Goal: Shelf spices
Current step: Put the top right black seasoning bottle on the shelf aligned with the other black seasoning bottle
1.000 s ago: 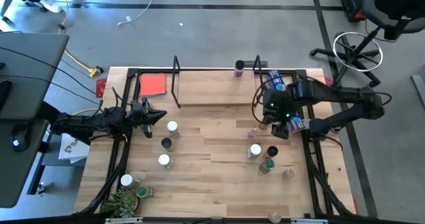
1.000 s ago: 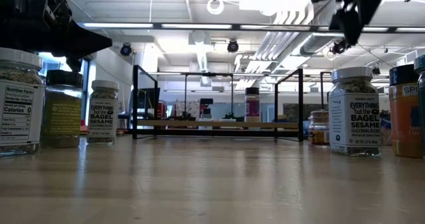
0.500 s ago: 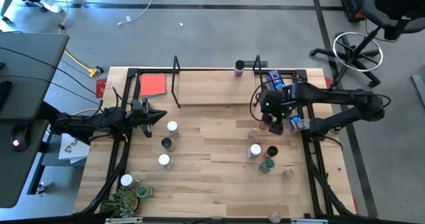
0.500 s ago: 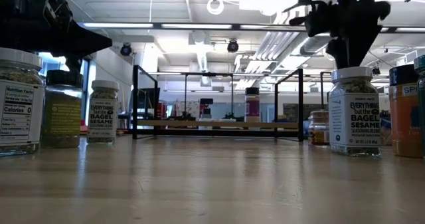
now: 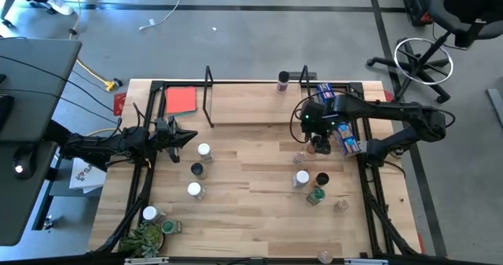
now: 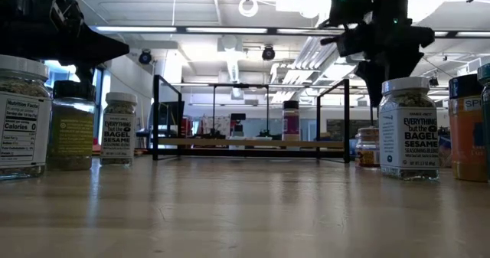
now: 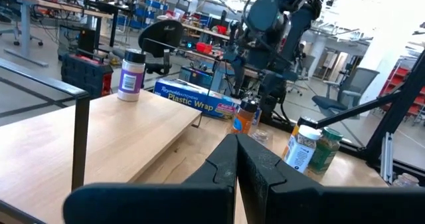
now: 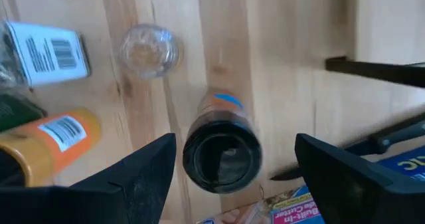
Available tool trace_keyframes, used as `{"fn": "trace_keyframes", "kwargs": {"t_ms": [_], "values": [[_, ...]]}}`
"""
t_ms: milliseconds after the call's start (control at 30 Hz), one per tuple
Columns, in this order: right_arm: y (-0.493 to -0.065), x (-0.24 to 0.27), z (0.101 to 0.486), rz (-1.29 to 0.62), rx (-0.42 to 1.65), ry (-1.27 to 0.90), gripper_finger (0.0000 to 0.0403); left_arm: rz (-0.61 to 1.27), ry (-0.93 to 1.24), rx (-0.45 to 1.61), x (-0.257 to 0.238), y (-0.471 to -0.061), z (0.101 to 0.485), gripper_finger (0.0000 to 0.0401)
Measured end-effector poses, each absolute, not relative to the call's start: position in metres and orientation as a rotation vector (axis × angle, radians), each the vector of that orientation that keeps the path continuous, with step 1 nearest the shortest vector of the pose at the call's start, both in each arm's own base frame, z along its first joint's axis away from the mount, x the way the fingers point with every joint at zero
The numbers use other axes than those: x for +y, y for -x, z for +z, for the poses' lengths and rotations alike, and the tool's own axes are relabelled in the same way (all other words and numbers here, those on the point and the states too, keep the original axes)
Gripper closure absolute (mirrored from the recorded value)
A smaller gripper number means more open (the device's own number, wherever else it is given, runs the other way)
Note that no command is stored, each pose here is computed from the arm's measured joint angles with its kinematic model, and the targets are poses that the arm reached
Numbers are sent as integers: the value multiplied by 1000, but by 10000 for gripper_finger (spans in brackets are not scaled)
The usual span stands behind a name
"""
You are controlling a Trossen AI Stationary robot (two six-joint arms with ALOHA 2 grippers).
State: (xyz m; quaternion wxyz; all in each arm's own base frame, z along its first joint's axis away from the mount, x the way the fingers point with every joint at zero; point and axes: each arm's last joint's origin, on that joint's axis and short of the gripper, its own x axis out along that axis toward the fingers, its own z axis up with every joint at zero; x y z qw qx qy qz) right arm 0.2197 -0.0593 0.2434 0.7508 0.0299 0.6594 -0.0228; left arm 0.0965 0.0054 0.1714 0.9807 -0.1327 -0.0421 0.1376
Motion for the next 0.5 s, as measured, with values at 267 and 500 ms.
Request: {"fn": "trace_keyframes", "kwargs": {"t_ms": [267,500], "values": [[-207,-56,211,-47,1512,-86,100,277,268,-85,5,-96,171,400],[-211,-57,205,-75,1452,-96,100,277,268,-87,5,-96,172,400]]}}
